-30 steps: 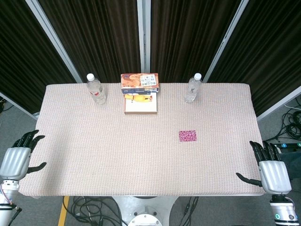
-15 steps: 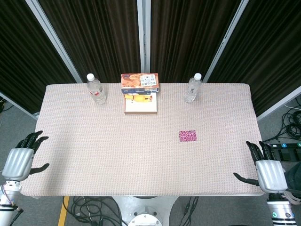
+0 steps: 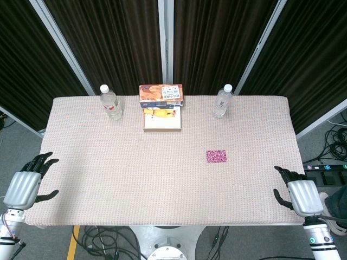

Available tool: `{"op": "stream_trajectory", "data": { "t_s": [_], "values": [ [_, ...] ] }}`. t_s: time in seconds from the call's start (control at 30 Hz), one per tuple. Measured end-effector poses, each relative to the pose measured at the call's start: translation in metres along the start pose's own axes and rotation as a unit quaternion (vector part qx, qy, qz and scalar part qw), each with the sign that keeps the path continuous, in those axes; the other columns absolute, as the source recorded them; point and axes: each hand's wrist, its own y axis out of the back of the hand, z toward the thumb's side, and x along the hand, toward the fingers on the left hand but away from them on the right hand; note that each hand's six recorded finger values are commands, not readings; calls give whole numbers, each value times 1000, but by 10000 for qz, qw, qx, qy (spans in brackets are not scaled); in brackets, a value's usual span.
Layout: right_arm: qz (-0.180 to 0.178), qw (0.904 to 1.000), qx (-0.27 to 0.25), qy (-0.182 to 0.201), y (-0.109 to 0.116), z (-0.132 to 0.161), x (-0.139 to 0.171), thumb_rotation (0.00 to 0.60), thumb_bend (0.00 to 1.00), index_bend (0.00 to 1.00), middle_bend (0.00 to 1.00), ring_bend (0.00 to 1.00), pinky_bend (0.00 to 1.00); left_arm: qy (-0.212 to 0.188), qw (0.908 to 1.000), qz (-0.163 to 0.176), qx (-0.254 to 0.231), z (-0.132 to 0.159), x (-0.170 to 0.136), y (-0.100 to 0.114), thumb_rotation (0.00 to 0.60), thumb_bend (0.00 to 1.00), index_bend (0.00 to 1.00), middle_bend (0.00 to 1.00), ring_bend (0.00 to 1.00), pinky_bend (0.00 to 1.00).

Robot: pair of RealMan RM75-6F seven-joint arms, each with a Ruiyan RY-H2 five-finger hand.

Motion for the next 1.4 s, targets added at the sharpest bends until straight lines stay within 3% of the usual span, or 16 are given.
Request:
{"op": "stream_trajectory", "data": {
  "t_s": [0.07,0.17,0.37,0.67,0.97,1.4],
  "values": [
    [57,10000,6,76,-1,4,-7,582,332,234,591,638,713,1,10000,12,-4,0,0,0,600,55,256,219,132,262],
    [254,9995,69,146,-7,9,-18,600,337,232,764,796,856,-5,10000,33,-5,0,0,0,600,55,256,219,132,262],
    [814,9961,295,181,-21,21,-54,600,401,169,978,978,987,5,10000,69,4,1,0,-1,600,55,256,219,132,262],
    [1242,9900,543,388,-40,64,-109,600,595,195,1000,1000,1000,20,10000,77,4,1,1,-1,600,55,256,219,132,262],
    [1461,9854,686,537,-68,107,-138,600,591,219,1000,1000,1000,41,9999,96,52,0,2,-3,600,55,256,219,132,262],
    [1816,9803,584,509,-92,139,-156,600,625,197,1000,1000,1000,43,10000,41,36,-1,3,-5,600,55,257,219,132,262]
  ]
}}
